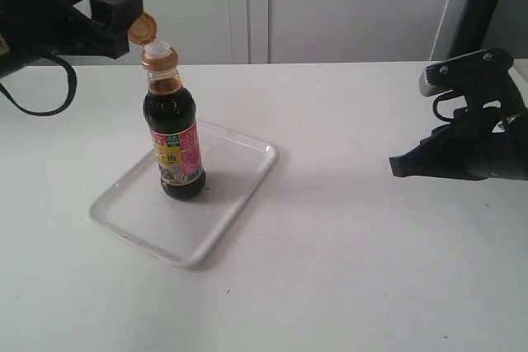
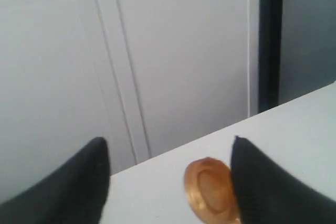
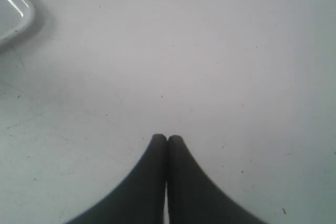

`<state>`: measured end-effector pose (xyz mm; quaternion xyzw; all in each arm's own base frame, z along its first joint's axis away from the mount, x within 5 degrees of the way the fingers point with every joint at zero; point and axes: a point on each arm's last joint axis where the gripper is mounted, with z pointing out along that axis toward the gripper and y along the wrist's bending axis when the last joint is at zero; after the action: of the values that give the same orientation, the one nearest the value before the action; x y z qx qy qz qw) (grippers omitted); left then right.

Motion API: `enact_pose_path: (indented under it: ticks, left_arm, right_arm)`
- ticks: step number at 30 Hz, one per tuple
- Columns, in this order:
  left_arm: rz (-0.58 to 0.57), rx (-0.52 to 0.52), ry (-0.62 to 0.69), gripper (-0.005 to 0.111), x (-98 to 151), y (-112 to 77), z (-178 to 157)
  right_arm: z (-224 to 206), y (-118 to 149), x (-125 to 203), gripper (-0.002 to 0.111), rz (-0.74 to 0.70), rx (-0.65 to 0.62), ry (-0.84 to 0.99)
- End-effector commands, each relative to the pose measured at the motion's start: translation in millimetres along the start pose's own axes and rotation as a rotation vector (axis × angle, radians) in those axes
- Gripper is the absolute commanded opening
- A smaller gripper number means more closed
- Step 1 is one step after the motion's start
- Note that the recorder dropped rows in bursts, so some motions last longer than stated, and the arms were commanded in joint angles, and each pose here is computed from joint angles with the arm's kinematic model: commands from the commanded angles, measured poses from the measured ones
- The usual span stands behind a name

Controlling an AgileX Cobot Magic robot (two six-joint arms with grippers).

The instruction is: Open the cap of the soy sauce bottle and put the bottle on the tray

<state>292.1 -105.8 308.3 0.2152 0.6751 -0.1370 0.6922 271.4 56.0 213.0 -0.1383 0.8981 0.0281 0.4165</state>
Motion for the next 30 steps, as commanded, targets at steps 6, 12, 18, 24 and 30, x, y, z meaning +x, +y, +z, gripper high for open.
enact_pose_path:
  ticks: [6, 12, 18, 24, 30]
  left_arm:
    - [0.122, -0.124, 0.082, 0.000, -26, 9.3, -31]
    - [0.083, -0.199, 0.375, 0.000, -33, 20.8, -36]
    - [0.056, -0.254, 0.616, 0.000, -45, 28.8, -46]
    - [0.035, -0.279, 0.832, 0.000, -41, 30.4, -59]
    - [0.007, -0.294, 1.039, 0.000, -30, 29.0, -75]
  right_arm:
    - [0, -1, -6, 0.000, -0.015, 0.020, -0.055]
    - [-2, 4, -22, 0.000, -0.028, -0.004, -0.077]
    - [-10, 10, -49, 0.000, -0.039, -0.074, -0.032]
    - [-22, 14, -68, 0.000, -0.067, -0.142, 0.048]
    - [-30, 5, -69, 0.000, -0.096, -0.066, 0.188]
